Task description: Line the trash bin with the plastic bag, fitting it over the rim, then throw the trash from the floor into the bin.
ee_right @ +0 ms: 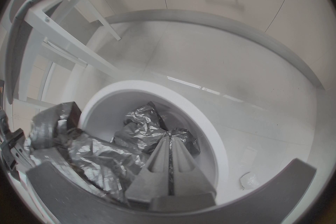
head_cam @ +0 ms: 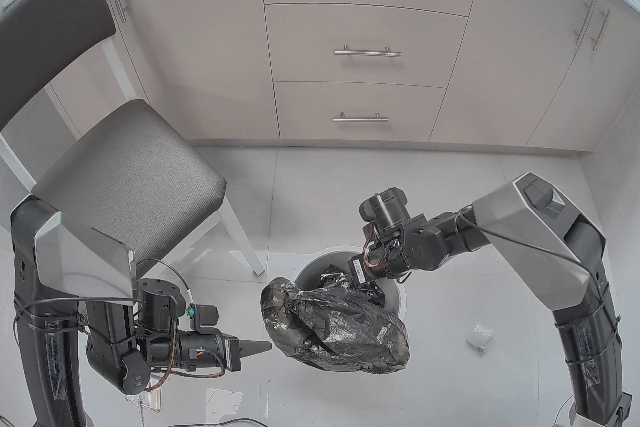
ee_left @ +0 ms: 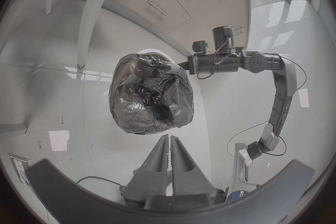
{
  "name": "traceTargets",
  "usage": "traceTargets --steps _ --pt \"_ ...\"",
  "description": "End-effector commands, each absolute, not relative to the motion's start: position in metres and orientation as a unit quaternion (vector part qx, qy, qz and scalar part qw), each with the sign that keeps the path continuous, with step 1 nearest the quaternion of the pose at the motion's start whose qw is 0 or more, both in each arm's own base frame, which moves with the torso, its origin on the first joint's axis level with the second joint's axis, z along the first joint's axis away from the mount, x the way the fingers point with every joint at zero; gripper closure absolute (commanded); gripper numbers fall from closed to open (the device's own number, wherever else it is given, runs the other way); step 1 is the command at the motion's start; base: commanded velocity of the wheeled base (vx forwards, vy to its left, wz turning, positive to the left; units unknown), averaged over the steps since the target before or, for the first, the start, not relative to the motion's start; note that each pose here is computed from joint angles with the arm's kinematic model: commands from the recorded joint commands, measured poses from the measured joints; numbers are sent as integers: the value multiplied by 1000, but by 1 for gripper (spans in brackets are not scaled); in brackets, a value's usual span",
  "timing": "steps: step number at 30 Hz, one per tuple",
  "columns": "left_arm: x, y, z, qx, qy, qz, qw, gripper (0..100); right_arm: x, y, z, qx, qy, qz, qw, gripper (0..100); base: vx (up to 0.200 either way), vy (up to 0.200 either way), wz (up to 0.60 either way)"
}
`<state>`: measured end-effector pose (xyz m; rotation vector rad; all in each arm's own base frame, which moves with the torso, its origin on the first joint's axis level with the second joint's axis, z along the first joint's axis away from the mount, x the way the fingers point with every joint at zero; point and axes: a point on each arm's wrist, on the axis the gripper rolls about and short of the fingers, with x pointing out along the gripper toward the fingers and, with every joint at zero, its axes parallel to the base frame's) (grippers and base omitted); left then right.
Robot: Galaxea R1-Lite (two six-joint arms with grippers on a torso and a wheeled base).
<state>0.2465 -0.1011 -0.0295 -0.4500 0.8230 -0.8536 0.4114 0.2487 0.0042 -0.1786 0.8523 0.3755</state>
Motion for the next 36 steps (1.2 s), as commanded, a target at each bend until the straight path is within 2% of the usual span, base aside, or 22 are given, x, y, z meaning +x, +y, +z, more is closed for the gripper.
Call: traceTargets --steps 1,5,8,9,19,25,29,31,36 --pt "246 -101 -30 -210 385 -399 805 100 391 246 59 -82 375 196 902 100 0 0 0" --pt "246 -101 -30 -210 385 -399 805 100 367 245 81 -85 369 208 902 100 0 0 0" --pt "246 -101 -30 -210 385 -398 806 100 346 244 82 -95 375 219 896 100 0 0 0" --pt "246 -101 -30 -210 385 -399 805 100 340 244 81 -98 372 221 896 0 0 0 0" --pt "246 -101 -30 -210 385 -399 805 100 294 237 54 -159 332 253 895 0 0 0 0" --pt "248 -104 -30 -208 381 -397 808 100 290 236 31 -171 349 247 887 0 0 0 0" --pt "257 -116 -27 -204 363 -383 825 100 285 235 25 -178 359 249 882 0 0 0 0" --pt "259 -138 -24 -190 344 -344 853 100 279 236 23 -185 362 248 879 0 0 0 0" --pt "250 -153 -22 -174 340 -339 860 100 278 237 23 -183 349 246 886 0 0 0 0"
